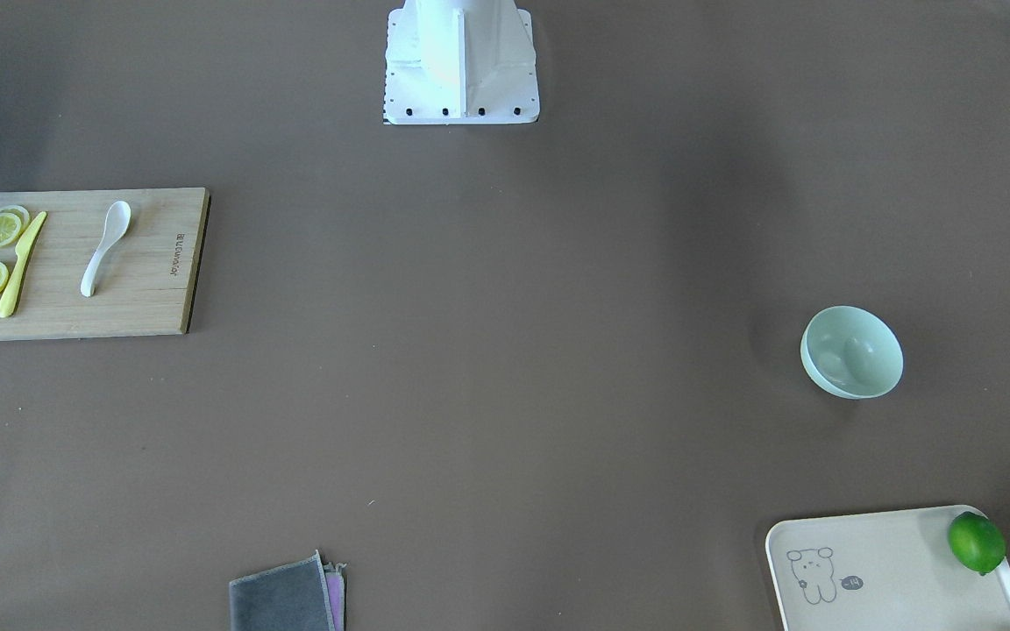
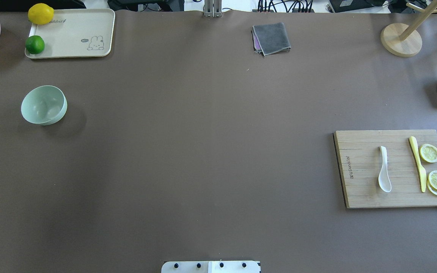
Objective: Place spoon in bowl
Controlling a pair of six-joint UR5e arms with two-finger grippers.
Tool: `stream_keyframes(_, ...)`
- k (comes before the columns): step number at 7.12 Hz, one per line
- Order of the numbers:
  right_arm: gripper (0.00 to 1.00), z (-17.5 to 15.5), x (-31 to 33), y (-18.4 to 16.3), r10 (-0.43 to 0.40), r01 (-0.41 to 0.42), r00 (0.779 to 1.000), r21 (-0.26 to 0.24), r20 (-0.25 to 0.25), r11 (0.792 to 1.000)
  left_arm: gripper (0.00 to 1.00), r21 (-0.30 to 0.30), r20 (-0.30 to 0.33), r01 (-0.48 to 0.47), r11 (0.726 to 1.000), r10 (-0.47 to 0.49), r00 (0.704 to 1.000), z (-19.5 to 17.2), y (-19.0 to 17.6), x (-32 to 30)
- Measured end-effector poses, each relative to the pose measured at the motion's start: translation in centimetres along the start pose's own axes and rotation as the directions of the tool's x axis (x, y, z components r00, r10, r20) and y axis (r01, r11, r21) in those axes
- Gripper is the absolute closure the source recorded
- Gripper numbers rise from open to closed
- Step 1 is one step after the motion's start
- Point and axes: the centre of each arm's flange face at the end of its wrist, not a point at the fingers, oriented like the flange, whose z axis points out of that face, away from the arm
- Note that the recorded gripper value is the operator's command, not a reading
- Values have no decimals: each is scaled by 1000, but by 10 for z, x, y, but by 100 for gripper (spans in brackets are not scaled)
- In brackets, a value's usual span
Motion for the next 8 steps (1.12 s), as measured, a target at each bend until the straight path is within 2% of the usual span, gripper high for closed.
stream_keyframes(1,0,-4,-7,-21,57,-57,998,37,2,998,1,21,1,19,1000,-19,1000,8,-22,-11)
stream_keyframes(2,0,-2,-21,-48,123,-124,992,52,18,991,1,32,-2,56,998,-56,998,13,-37,-14)
stream_keyframes(4,0,21,-77,-105,239,-242,969,40,61,969,1,30,-47,77,997,-76,996,34,-56,8)
stream_keyframes(6,0,49,-141,-136,322,-324,944,17,71,946,1,-37,-134,70,997,-74,988,100,-69,67)
stream_keyframes(8,0,66,-192,-141,378,-380,924,13,55,925,2,-72,-206,131,989,-143,968,172,-68,115)
